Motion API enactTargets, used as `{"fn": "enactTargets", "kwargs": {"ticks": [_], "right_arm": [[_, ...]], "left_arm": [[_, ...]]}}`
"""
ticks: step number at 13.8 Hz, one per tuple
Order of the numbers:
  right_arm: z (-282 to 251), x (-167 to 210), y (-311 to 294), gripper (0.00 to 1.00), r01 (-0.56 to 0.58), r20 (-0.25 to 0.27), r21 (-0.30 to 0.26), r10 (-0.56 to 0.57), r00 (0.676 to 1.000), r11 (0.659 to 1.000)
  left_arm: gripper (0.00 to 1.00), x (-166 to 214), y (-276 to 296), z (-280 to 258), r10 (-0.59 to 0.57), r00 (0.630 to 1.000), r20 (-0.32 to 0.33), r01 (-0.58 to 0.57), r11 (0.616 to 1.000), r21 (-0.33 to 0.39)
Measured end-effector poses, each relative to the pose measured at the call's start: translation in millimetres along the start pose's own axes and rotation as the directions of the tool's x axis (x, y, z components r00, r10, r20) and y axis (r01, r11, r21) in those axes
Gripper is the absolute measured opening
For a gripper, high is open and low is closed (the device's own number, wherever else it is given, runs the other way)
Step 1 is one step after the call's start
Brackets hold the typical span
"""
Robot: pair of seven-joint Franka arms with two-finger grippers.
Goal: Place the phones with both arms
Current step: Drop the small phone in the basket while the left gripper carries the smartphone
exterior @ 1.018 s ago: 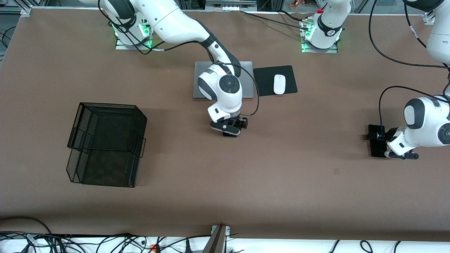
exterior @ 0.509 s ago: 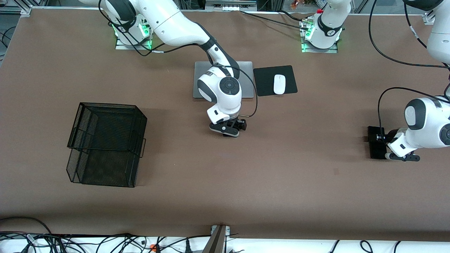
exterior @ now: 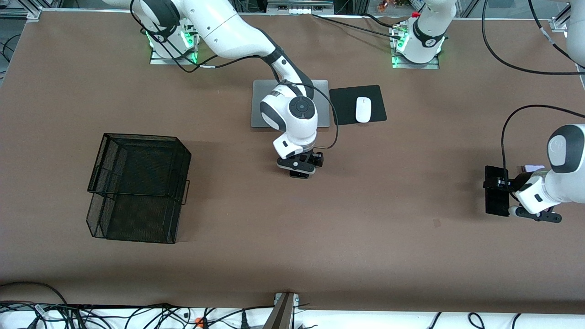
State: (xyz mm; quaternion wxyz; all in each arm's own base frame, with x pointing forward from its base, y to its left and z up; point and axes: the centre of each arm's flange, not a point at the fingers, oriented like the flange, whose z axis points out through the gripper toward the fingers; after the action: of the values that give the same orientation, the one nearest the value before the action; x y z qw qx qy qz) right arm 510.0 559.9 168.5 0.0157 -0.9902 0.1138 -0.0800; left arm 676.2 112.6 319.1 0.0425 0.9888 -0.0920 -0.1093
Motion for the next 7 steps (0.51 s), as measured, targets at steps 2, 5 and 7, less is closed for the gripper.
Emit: {"fn": "enactTargets", "kwargs": {"ticks": [2,5,7], "right_arm": [[2.6,0.0,0.5,0.93,0.017,-0.008,-0.001,-0.017,1.0,1.0],[-7.3,5.1,-0.8,0.81,0.038,-0.015,0.007,-0.038,0.999,0.999],[-17.6,20.0,6.0,0.81,0.039,-0.011,-0.023,-0.039,0.999,0.999]], "left_arm": [[0.78,9.4,45.4,-14.4,0.041,0.999,-0.015,-0.041,0.997,-0.059],[0.78,18.6,96.5,-25.0,0.051,0.998,-0.031,-0.054,0.995,-0.088],[0.78,23.3,129.5,-28.1,0.039,0.999,-0.029,-0.042,0.994,-0.101]]}}
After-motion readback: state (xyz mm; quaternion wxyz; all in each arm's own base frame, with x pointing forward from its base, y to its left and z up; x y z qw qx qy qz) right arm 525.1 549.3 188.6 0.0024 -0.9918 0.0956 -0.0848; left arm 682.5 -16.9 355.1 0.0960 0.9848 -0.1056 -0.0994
